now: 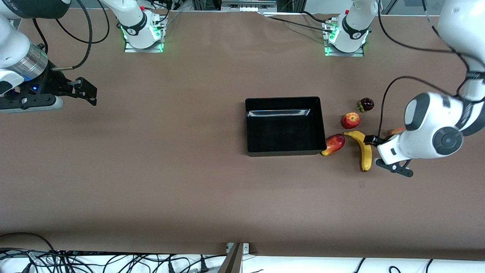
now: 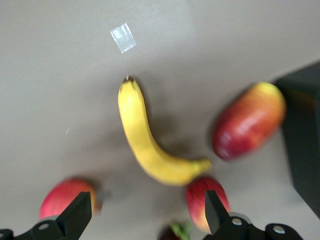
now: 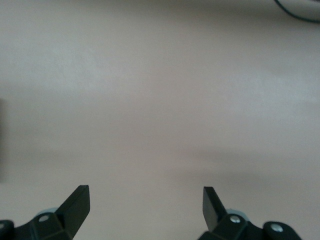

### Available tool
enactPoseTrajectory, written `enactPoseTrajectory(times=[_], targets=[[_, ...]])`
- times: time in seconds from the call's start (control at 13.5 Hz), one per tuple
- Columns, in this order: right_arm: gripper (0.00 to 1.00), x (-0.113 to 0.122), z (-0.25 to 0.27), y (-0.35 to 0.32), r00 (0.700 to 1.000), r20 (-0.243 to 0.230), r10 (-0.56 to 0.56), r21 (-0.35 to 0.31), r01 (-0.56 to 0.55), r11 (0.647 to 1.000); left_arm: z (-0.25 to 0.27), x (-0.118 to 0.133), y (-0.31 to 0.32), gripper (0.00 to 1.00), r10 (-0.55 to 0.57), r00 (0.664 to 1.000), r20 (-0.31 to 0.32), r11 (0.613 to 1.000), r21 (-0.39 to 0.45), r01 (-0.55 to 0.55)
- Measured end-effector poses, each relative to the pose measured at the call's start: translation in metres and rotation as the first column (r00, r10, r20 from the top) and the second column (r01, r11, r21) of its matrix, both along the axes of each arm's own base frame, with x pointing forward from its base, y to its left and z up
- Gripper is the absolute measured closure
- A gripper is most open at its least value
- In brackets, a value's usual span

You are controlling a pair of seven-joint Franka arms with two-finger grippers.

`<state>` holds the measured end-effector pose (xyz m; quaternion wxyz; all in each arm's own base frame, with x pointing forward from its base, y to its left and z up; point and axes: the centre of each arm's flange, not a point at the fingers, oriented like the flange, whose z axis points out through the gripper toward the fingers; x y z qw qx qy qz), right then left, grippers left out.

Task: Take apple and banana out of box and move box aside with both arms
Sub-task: 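Retract the left gripper while the right gripper reaches the box rim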

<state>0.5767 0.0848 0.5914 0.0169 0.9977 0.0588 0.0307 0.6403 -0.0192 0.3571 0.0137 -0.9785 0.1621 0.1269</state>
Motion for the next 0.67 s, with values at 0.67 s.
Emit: enactPoseTrajectory(times=[0.67], targets=[[0.00,0.012,-0.153,0.167,0.958,-0.160,0.236,0.024,-0.236,0.972,0.237,-0.074,-0.046,0.00,0.165,0.978,0.130,0.984,0.040,-0.171]])
